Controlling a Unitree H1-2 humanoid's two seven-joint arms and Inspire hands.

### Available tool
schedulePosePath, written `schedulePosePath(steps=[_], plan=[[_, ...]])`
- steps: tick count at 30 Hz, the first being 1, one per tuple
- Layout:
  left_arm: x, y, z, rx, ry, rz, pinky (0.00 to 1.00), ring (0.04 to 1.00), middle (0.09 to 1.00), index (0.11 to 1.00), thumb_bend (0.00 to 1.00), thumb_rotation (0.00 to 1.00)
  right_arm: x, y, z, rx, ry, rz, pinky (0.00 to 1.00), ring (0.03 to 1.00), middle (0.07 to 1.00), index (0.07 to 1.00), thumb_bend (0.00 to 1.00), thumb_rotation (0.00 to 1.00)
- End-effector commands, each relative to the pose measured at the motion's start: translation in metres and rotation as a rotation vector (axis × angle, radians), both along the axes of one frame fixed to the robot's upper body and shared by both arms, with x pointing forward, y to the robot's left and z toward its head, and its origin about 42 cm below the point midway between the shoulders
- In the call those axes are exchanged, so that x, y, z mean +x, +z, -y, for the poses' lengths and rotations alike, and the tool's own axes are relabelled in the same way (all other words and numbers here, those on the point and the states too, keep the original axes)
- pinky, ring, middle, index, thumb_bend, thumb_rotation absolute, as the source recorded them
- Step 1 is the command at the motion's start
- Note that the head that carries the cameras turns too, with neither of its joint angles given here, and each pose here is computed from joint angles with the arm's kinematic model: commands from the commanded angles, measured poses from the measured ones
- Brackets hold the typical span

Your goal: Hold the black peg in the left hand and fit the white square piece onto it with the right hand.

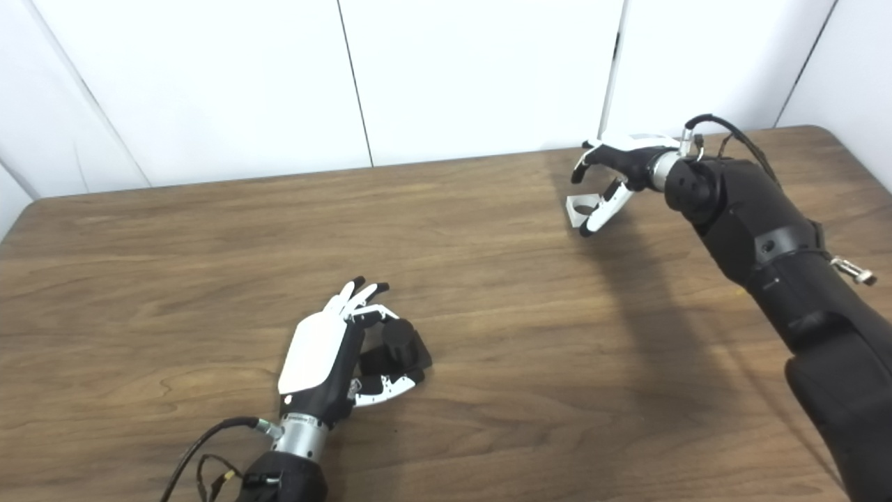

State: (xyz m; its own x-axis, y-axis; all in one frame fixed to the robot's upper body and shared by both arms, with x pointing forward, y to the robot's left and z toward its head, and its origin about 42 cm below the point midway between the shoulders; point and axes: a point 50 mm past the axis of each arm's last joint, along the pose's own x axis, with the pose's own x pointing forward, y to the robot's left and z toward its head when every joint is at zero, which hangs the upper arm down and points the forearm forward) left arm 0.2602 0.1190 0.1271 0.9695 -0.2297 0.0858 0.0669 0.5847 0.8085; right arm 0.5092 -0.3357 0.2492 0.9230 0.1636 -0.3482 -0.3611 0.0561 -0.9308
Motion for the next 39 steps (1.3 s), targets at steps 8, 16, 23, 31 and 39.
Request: schedulePosePath(steps=[8,16,23,31,39], plan=[[-0.0009,-0.0143,-0.0020,0.070,0.017,-0.063,0.95,0.975,0.893,0.492,0.52,0.07,0.0160,0.0398,-0.0045,-0.039,0.033,0.078,1.00,1.000,1.000,0.773,0.87,0.30],[-0.0010,-0.0139,-0.0008,0.074,0.023,-0.055,0.94,0.970,0.889,0.492,0.52,0.07,0.0170,0.0386,-0.0036,-0.057,0.025,0.061,1.00,1.000,1.000,0.777,0.87,0.30],[-0.0016,-0.0138,-0.0002,0.074,0.021,-0.055,0.95,0.974,0.893,0.492,0.52,0.07,0.0184,0.0365,-0.0010,-0.072,0.024,0.056,1.00,1.000,1.000,0.776,0.86,0.30],[-0.0006,-0.0134,0.0011,0.074,0.026,-0.044,0.93,0.967,0.886,0.492,0.52,0.07,0.0196,0.0355,-0.0014,-0.075,0.023,0.057,1.00,1.000,1.000,0.778,0.86,0.29],[-0.0002,-0.0134,0.0010,0.069,0.029,-0.041,0.93,0.964,0.882,0.492,0.52,0.07,0.0208,0.0318,-0.0034,-0.101,0.032,0.053,1.00,1.000,1.000,0.779,0.86,0.30]])
